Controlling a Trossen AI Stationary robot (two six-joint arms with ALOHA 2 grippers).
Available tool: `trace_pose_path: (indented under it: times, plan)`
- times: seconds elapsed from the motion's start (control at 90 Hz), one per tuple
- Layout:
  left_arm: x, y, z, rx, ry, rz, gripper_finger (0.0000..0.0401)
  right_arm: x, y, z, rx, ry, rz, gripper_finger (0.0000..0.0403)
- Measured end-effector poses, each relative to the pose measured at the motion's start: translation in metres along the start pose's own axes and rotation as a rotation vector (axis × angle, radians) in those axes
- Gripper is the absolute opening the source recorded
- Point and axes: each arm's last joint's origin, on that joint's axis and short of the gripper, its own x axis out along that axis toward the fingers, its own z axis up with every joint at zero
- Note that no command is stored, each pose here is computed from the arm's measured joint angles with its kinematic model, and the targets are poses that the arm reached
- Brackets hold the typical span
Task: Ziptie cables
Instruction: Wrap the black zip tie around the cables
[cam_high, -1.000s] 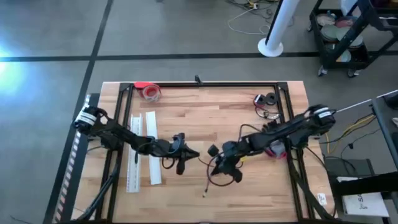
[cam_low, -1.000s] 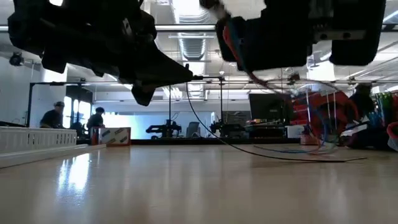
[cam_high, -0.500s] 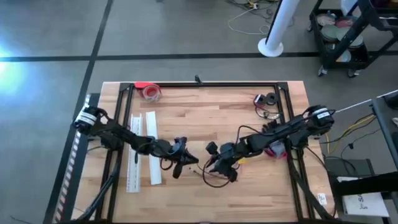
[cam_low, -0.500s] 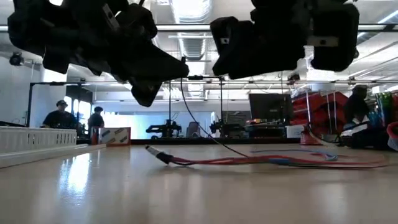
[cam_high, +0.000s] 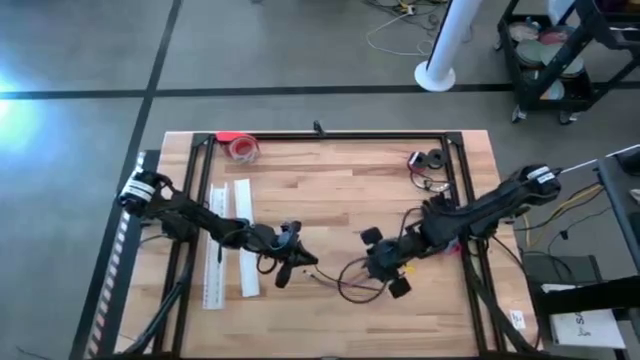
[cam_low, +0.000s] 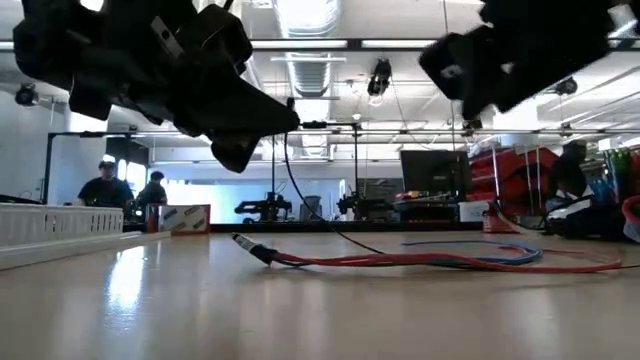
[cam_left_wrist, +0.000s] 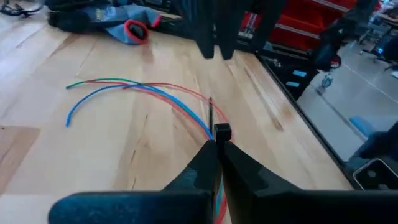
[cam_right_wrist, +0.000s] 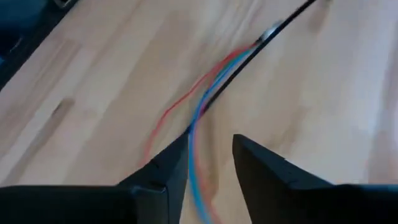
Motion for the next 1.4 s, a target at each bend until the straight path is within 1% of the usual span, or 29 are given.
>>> trace_pose_path:
  times: [0.111,0.189,0.278,0.356,0.433,0.544,0.622,0.778,0.933,1.033,1.111,1.3,1.4]
  plan:
    - [0.000,0.001,-0.001,0.004,0.024,-0.009,0.0000,0.009,0.011,-0.014,0.012,0.138,0.019,0.0112]
    - [0.000,0.001,-0.003,0.010,0.036,-0.014,0.0000,0.012,0.013,-0.018,0.007,0.182,0.023,0.0120]
    - [0.000,0.001,-0.003,0.014,0.042,-0.023,0.0000,0.016,0.011,-0.021,0.004,0.209,-0.033,0.0129]
    - [0.000,0.001,-0.003,0.014,0.044,-0.028,0.0000,0.023,0.010,-0.025,-0.032,0.245,-0.055,0.0133]
    - [0.000,0.001,-0.003,0.014,0.044,-0.027,0.0000,0.031,0.011,-0.028,-0.074,0.280,-0.042,0.0135]
    - [0.000,0.001,-0.003,0.014,0.044,-0.027,0.0000,0.038,0.013,-0.036,-0.070,0.352,0.014,0.0132]
    - [0.000,0.001,-0.003,0.014,0.045,-0.030,0.0000,0.043,0.013,-0.040,-0.078,0.385,0.021,0.0123]
    - [0.000,0.001,-0.003,0.017,0.045,-0.031,0.0000,0.052,0.012,-0.046,-0.138,0.452,0.029,0.0091]
    - [0.000,0.001,-0.003,0.017,0.045,-0.032,0.0000,0.056,0.008,-0.050,-0.148,0.490,0.022,0.0040]
    - [0.000,0.001,-0.003,0.018,0.045,-0.032,0.0000,0.049,0.004,-0.048,-0.134,0.485,0.013,0.0008]
    - [0.000,0.001,-0.003,0.019,0.045,-0.032,0.0000,0.039,-0.002,-0.051,-0.112,0.525,-0.018,0.0006]
    - [0.000,0.001,-0.002,0.040,0.034,-0.035,0.0000,0.021,-0.020,-0.051,-0.087,0.555,-0.196,0.0001]
    - [0.000,0.001,-0.002,0.040,0.029,-0.036,0.0000,0.021,-0.029,-0.051,-0.053,0.548,-0.219,0.0007]
